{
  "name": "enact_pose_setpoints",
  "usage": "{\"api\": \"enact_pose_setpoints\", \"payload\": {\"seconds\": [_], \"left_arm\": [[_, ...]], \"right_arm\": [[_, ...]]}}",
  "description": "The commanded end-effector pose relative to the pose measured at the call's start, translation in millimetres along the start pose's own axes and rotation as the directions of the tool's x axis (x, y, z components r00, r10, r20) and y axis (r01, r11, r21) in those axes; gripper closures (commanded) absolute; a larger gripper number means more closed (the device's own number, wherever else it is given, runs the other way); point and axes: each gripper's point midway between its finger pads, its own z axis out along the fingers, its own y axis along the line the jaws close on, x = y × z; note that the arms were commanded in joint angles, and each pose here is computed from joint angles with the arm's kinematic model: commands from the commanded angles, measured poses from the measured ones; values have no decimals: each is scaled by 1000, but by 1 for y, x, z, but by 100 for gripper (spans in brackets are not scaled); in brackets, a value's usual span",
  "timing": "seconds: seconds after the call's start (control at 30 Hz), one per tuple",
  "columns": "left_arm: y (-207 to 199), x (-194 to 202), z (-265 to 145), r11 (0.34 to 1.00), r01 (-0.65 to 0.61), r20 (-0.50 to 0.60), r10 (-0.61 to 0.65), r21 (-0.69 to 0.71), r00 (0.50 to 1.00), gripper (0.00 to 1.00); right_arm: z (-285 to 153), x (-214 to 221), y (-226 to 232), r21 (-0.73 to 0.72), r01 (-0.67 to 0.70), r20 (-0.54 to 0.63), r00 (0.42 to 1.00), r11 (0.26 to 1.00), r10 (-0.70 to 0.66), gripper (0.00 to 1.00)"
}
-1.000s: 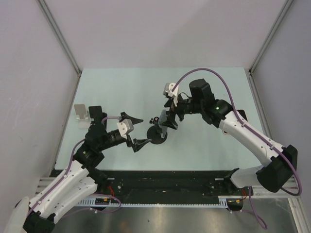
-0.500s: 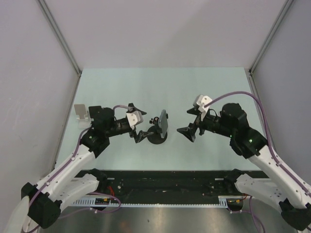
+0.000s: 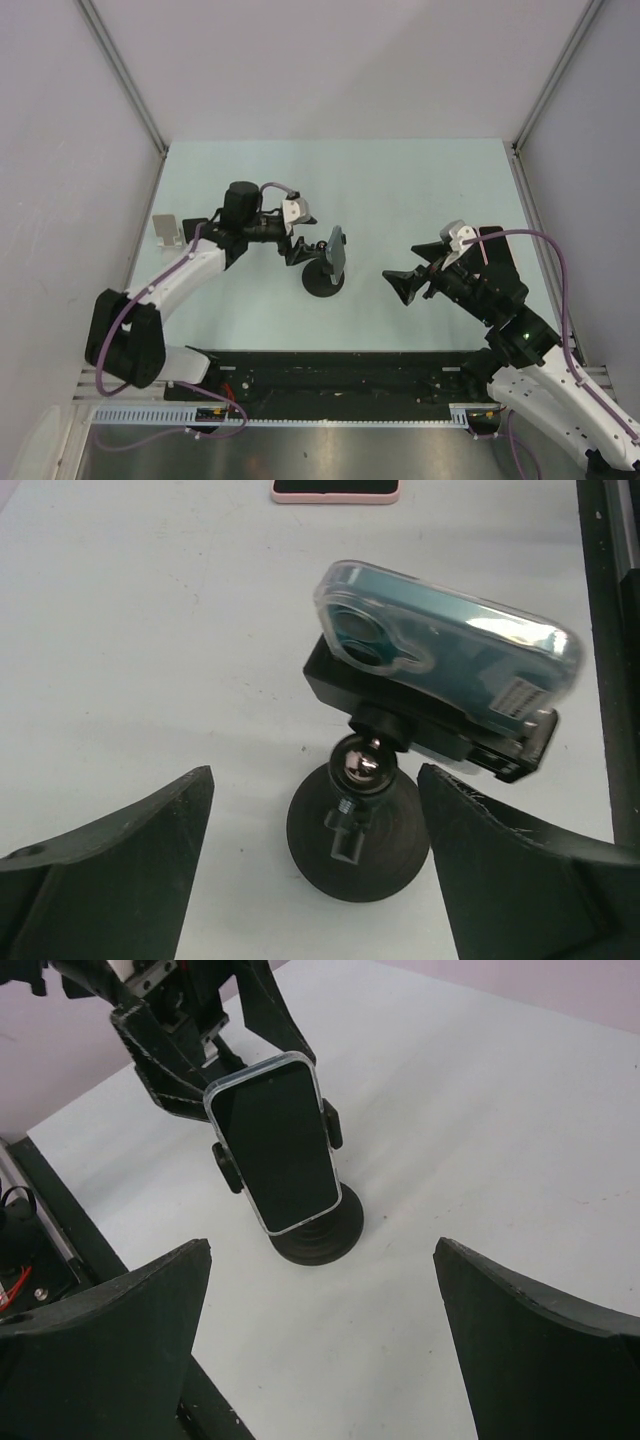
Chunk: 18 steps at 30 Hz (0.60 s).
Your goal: Remove the phone from the phone stand
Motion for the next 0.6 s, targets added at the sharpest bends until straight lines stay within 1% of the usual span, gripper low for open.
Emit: {"api": "enact_pose_setpoints", "payload": {"seconds": [0.0,0.1,0.27,0.57], "left_arm": [[3,-16,13,993,-33,75,24,116,997,17],[-4,-5,20,985,13,73,-26,173,997,21],[-7,4,25,978,37,67,-52,205,996,25],[-22,5,36,965,62,57,-80,257,995,42]], "right_arm": [[-1,-20,-5,39,-29,80,996,999,26,0],[-3,-19,-8,59,-30,81,996,998,25,0],[2,-14,-11,67,-24,63,998,997,20,0],[11,-13,-6,37,-48,56,997,998,46,0]]}}
